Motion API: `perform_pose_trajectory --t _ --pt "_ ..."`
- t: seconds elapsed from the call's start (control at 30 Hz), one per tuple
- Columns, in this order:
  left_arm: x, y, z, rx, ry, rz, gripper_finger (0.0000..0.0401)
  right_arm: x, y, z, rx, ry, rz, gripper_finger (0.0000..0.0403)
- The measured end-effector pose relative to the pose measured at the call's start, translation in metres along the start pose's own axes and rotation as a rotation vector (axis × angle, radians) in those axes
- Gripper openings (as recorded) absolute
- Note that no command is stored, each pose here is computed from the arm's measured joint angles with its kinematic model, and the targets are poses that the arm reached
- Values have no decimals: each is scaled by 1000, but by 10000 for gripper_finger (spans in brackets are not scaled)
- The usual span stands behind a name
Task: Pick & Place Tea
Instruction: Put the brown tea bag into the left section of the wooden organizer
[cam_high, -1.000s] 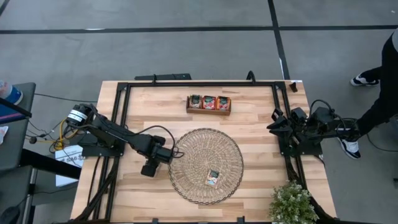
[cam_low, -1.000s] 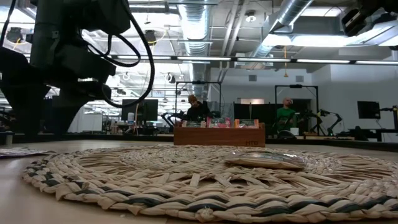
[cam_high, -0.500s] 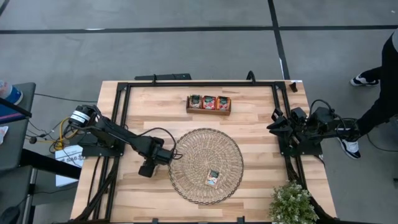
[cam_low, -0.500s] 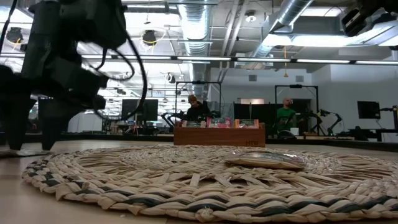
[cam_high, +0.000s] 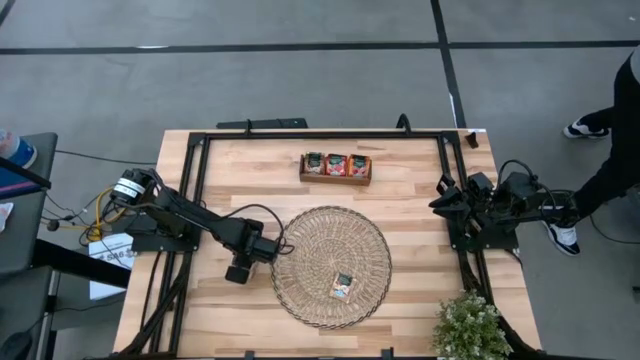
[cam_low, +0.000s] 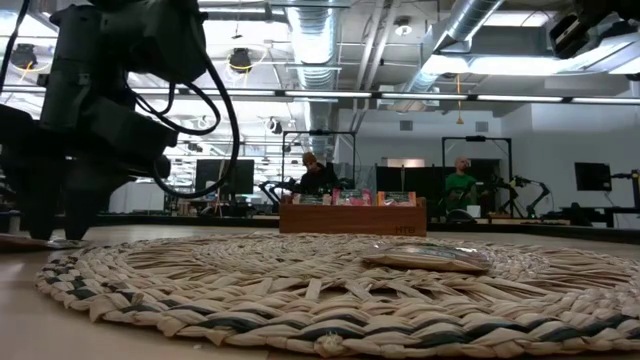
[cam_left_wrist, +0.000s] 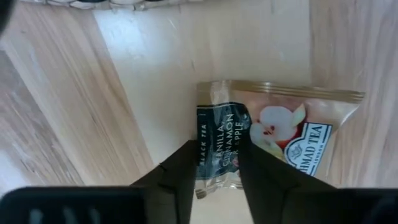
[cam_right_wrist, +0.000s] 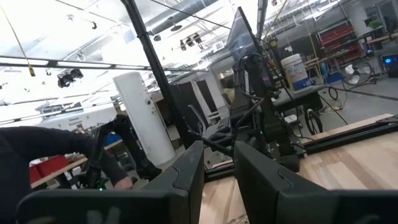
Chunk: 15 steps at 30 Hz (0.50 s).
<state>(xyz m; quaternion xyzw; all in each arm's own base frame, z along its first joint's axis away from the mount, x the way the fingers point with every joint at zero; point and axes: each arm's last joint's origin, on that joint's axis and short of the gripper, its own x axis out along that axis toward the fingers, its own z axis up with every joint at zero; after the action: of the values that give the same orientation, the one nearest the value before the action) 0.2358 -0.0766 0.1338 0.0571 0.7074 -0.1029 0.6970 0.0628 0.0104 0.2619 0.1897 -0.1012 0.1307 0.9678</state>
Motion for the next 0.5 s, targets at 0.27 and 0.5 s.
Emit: perform_pose_trajectory --t 0.27,0.5 --pt "0 0 1 -4 -4 -10 46 0 0 0 0 0 0 82" --pt "-3 0 2 -45 4 19 26 0 0 0 0 0 0 82"
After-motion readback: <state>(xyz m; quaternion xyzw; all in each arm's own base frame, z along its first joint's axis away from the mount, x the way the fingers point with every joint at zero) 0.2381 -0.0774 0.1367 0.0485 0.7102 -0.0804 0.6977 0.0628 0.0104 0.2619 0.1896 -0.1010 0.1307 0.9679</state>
